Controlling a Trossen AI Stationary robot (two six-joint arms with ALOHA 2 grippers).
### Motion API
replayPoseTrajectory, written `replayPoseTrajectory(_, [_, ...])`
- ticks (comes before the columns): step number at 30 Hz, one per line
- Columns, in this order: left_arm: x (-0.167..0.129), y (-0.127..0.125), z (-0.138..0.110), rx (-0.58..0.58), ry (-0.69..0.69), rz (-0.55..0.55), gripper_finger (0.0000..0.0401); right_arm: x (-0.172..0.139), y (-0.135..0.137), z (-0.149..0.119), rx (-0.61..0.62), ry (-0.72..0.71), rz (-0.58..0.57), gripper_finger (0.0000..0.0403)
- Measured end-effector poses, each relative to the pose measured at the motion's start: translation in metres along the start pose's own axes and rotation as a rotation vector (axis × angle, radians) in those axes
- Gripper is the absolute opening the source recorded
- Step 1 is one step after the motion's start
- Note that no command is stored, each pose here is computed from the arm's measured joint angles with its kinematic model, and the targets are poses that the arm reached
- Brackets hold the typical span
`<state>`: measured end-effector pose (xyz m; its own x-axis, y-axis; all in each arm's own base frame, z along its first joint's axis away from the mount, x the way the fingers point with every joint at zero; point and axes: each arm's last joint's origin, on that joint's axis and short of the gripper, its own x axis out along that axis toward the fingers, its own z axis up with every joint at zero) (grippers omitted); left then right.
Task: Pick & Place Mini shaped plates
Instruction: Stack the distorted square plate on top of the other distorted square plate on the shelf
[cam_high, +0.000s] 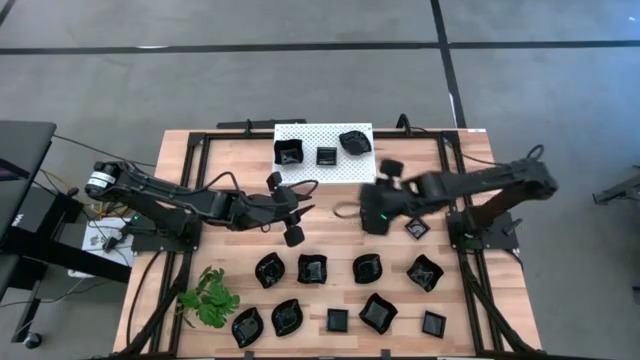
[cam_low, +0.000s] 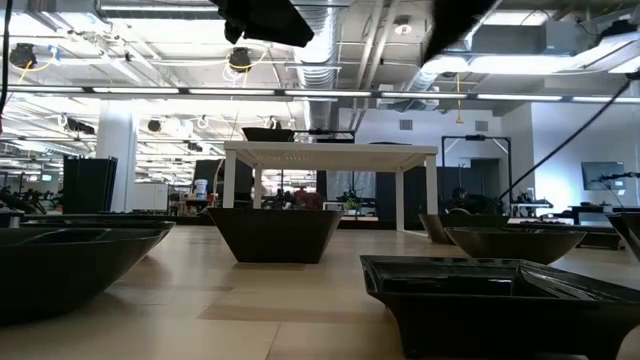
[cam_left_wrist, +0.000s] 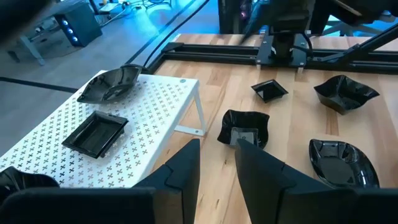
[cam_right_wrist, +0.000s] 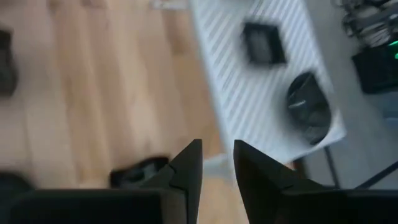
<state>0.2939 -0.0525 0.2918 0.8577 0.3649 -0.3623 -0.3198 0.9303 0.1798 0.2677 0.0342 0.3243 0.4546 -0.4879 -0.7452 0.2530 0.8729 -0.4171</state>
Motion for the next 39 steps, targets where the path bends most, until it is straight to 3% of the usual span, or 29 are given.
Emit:
replayPoseTrajectory(7, [0.0, 0.001, 0.001, -0.006, -0.008, 0.002, 0.0103, 0.028, 0.032, -0.076, 0.02, -0.011, 0.071, 0.0086])
replayPoseTrajectory(13, [0.0, 0.001, 0.004, -0.023, -0.033, 0.001, 0.0103, 0.066, 0.054, -0.106, 0.014, 0.024, 0.208, 0.0086])
replayPoseTrajectory(25, [0.0, 0.001, 0.004, -0.025, -0.036, 0.001, 0.0103, 0.109, 0.065, -0.114, -0.077, 0.152, 0.164, 0.0086])
replayPoseTrajectory(28, [0.0, 0.001, 0.004, -0.025, -0.036, 0.001, 0.0103, 0.117, 0.066, -0.115, -0.092, 0.183, 0.197, 0.0086])
replayPoseTrajectory(31, [0.0, 0.001, 0.004, -0.025, -0.036, 0.001, 0.0103, 0.12, 0.065, -0.116, -0.083, 0.213, 0.246, 0.0086])
replayPoseTrajectory(39, [0.0, 0.0, 0.004, -0.025, -0.036, 0.0, 0.0103, 0.116, 0.06, -0.111, -0.089, 0.195, 0.246, 0.0086])
